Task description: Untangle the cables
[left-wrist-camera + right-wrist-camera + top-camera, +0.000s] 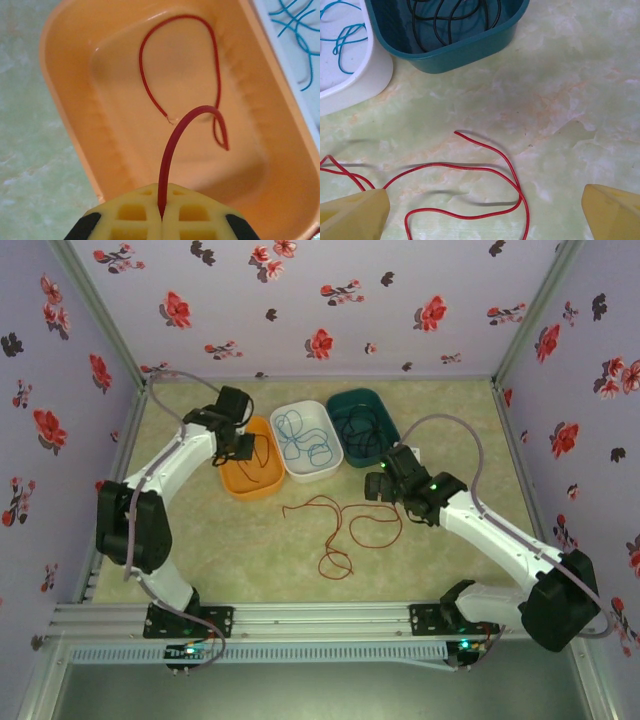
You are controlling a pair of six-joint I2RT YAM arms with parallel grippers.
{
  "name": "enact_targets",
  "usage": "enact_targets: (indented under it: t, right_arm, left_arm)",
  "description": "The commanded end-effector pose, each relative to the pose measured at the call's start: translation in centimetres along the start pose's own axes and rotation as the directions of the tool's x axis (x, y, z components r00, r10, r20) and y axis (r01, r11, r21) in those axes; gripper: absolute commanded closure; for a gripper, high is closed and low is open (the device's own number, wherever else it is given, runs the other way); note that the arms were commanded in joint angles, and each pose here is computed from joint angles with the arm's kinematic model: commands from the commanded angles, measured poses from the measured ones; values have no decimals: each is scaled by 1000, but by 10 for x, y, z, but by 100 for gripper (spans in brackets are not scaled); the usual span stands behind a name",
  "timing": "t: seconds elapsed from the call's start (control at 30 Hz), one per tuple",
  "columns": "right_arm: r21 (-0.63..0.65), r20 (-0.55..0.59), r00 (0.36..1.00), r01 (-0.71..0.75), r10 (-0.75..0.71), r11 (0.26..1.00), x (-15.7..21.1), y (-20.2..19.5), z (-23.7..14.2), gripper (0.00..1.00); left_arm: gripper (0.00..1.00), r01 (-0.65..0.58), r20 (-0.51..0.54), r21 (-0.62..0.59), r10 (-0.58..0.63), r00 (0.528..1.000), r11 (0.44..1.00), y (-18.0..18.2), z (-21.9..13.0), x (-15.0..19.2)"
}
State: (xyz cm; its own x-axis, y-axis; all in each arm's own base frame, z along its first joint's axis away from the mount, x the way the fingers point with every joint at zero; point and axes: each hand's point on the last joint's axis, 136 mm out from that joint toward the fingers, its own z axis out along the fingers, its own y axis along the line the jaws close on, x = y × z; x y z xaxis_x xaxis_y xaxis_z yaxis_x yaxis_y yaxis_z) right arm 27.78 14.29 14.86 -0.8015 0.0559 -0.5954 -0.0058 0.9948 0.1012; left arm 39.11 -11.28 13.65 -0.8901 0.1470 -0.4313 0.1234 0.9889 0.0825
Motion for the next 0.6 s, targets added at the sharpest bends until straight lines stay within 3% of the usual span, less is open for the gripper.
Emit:
enact_targets:
  t: [0.0, 0.3, 0.57]
  right_arm:
    - [27, 7, 1000, 3, -3, 1000, -6, -4, -2, 1]
    - [27, -8, 1000, 5, -5, 1000, -3, -3, 3, 1]
    - [17, -12, 1000, 4, -3, 1000, -4, 1, 6, 1]
  left_arm:
    - [100, -14, 15, 10, 14, 1000, 1000, 0, 10, -12]
    - [100, -55, 2, 1, 55, 998, 998, -1, 43, -17]
    - [97, -58, -100, -63, 52, 994, 996, 11, 72, -6]
